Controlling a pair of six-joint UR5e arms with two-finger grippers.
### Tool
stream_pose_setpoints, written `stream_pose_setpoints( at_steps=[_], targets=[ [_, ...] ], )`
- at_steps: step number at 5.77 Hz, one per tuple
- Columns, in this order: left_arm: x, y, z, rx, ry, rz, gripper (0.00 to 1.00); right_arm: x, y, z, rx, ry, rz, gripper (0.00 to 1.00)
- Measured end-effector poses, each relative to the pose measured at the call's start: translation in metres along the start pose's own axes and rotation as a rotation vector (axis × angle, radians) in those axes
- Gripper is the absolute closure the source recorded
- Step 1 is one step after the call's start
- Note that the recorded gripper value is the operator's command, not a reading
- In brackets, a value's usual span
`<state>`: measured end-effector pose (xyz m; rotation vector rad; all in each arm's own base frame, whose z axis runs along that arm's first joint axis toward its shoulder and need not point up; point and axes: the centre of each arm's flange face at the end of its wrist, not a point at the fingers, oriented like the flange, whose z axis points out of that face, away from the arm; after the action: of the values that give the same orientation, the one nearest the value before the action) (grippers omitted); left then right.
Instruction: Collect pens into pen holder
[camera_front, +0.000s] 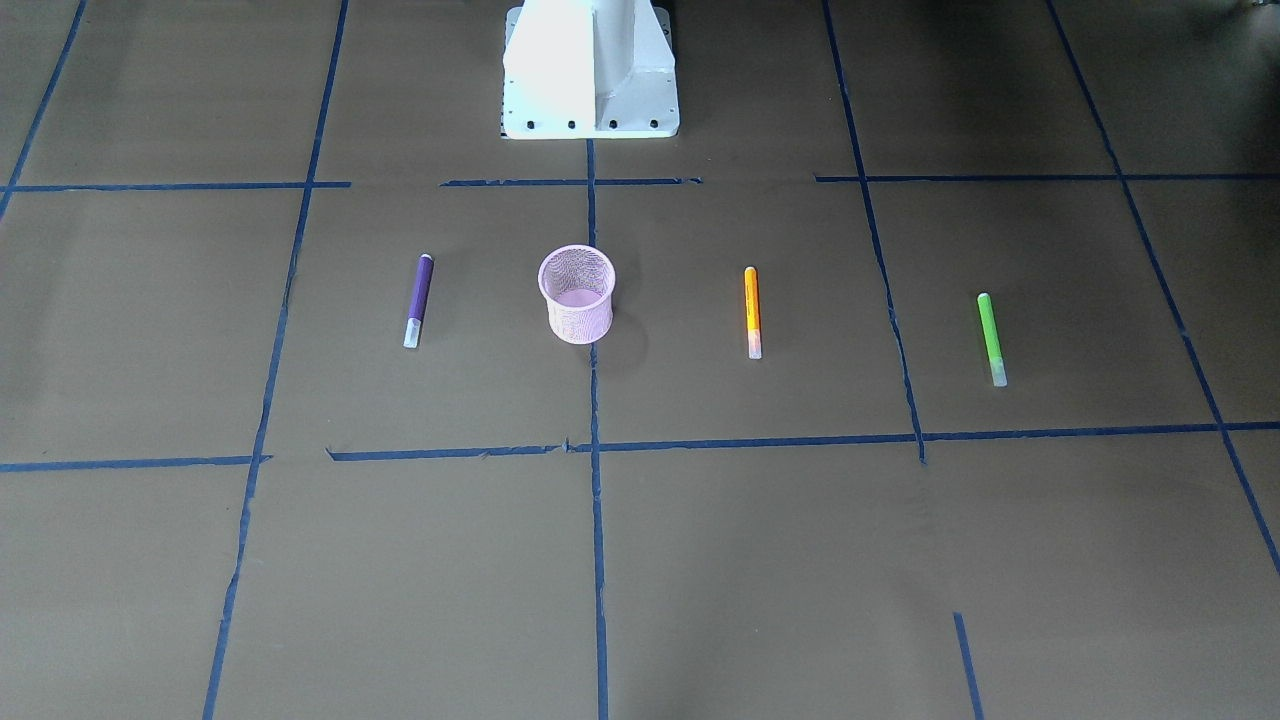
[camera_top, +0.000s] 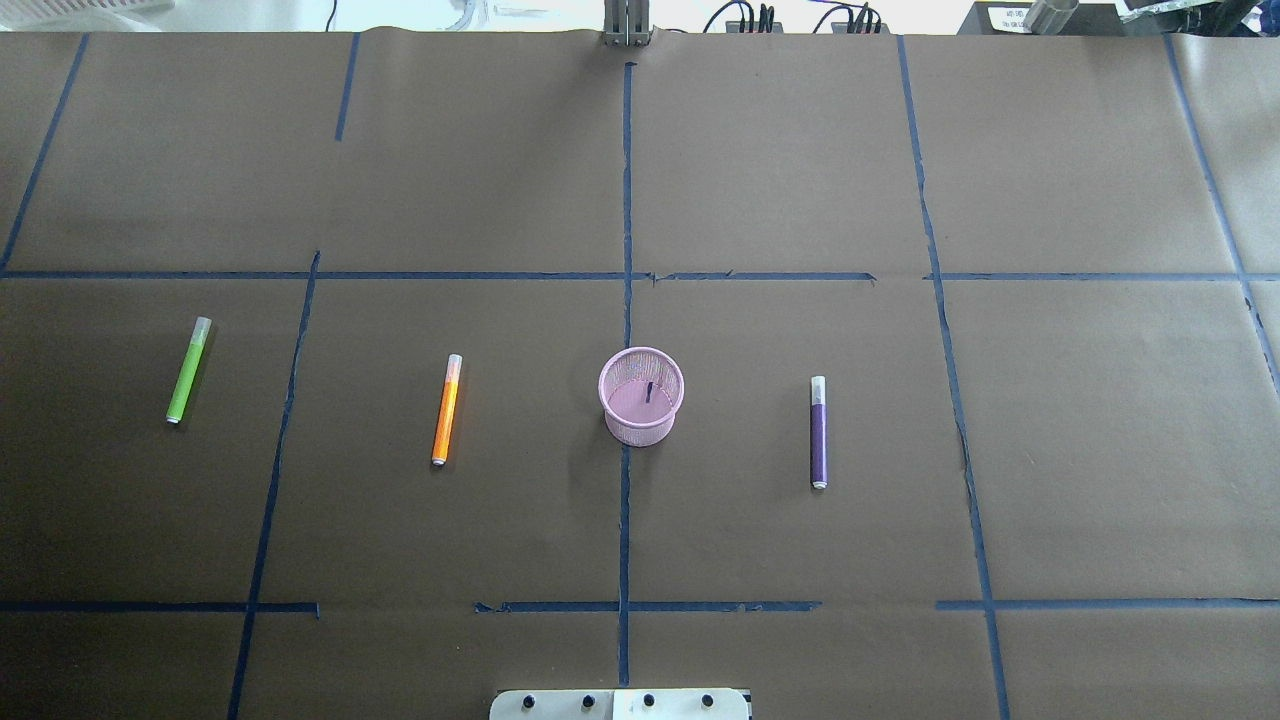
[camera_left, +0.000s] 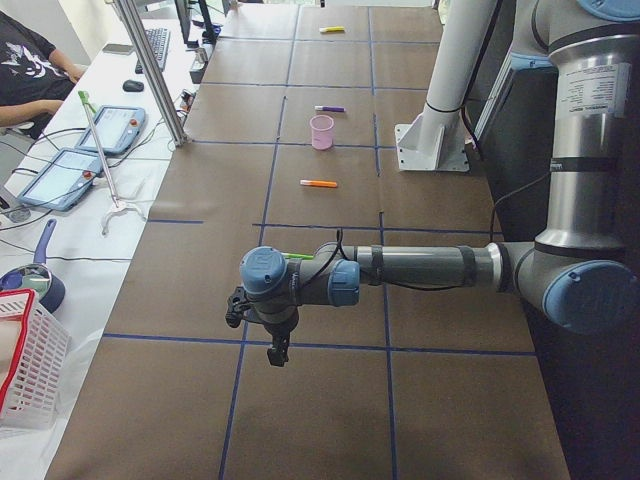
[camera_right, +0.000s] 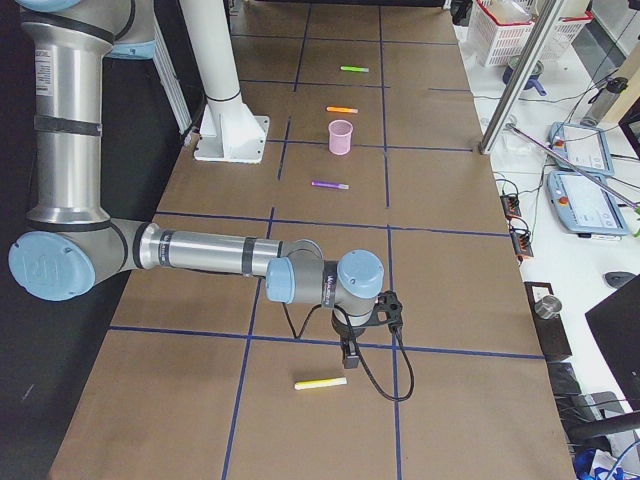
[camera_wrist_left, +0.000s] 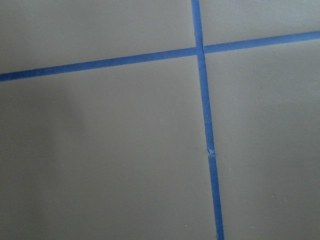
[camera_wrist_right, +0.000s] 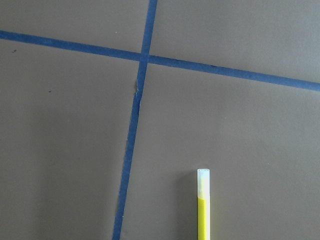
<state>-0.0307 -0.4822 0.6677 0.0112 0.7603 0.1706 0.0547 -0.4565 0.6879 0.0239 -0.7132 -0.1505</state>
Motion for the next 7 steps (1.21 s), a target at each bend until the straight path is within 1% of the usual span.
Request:
stream_pose_setpoints(
  at_steps=[1, 2, 3, 5, 7],
  targets=[
    [0.027, -0.022, 0.004, -0.007, 0.002, 0.016, 0.0, 0.004, 0.005, 0.006, -0.013, -0.002, 0.003, 0.0],
    [0.066, -0.049, 0.011, -0.017, 0.007, 0.033, 0.0, 0.015, 0.015, 0.02, -0.038, -0.005, 0.018, 0.0],
    [0.112, -0.079, 0.017, -0.023, 0.015, 0.059, 0.0, 0.032, 0.024, 0.042, -0.051, -0.006, 0.026, 0.0],
    [0.216, -0.13, 0.022, -0.02, 0.04, 0.101, 0.0, 0.071, 0.047, 0.096, -0.038, -0.005, 0.017, 0.0],
    [0.288, -0.153, 0.021, -0.012, 0.064, 0.131, 0.0, 0.076, 0.055, 0.116, -0.053, -0.008, 0.016, 0.0]
  ],
)
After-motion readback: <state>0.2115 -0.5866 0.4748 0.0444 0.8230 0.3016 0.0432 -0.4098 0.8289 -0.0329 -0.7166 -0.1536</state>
